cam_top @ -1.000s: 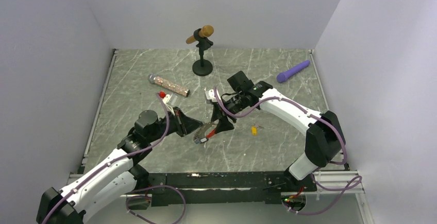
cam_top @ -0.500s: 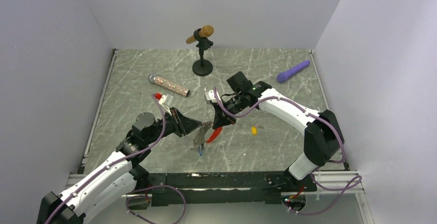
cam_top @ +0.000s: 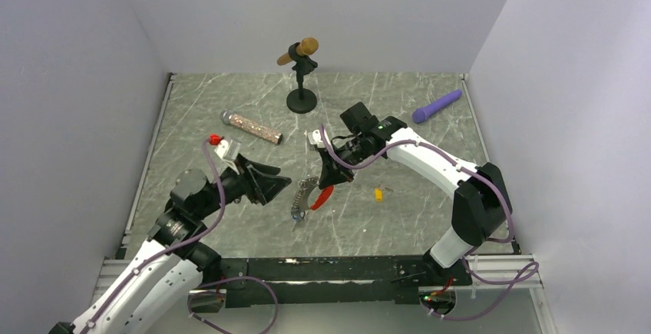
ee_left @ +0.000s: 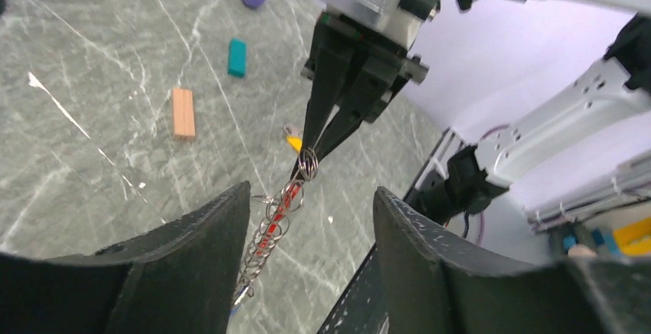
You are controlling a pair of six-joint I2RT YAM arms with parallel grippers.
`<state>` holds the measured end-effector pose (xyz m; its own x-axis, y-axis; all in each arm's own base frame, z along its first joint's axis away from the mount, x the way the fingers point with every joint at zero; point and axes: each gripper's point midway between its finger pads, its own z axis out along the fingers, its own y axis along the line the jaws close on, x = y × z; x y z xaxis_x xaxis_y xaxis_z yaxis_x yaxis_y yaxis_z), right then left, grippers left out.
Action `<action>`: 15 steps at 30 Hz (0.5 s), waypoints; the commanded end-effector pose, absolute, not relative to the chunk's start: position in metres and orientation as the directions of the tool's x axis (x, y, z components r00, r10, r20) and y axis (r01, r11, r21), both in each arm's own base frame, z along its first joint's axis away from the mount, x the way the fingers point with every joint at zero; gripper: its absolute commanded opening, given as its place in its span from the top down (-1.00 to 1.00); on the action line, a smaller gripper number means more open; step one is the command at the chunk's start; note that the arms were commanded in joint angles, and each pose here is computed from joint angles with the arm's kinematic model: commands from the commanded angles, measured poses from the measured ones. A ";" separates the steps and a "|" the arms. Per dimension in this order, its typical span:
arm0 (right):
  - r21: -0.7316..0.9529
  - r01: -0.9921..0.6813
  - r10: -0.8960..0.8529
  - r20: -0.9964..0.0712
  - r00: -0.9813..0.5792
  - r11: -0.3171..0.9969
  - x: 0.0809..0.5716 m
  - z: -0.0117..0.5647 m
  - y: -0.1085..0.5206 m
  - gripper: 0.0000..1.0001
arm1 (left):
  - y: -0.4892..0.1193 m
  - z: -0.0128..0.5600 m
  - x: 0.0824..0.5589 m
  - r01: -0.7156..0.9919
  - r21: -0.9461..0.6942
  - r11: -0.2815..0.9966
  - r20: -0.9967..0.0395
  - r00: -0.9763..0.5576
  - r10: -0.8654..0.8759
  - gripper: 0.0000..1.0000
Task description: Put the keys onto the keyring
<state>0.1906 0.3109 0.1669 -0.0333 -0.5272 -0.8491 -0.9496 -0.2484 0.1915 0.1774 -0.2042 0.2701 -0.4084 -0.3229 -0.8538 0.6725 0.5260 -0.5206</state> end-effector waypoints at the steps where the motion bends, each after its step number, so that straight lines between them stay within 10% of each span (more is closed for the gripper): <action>1: 0.176 -0.943 -0.479 -0.877 -0.021 -0.281 0.192 0.187 0.319 1.00 | -0.224 0.259 0.167 0.740 -0.508 0.441 -0.859 -0.470 -0.203 -0.18; 15: 0.177 -0.944 -0.478 -0.878 -0.023 -0.280 0.192 0.188 0.319 1.00 | -0.246 0.237 0.164 0.719 -0.606 0.340 -0.790 -0.594 -0.151 -0.08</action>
<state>0.1916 0.3118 0.1681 -0.0374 -0.5283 -0.8482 -0.9490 -0.2470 0.1957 0.1678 -0.2419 0.2310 -0.5988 -0.1477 -0.7872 0.6987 0.3842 -0.6035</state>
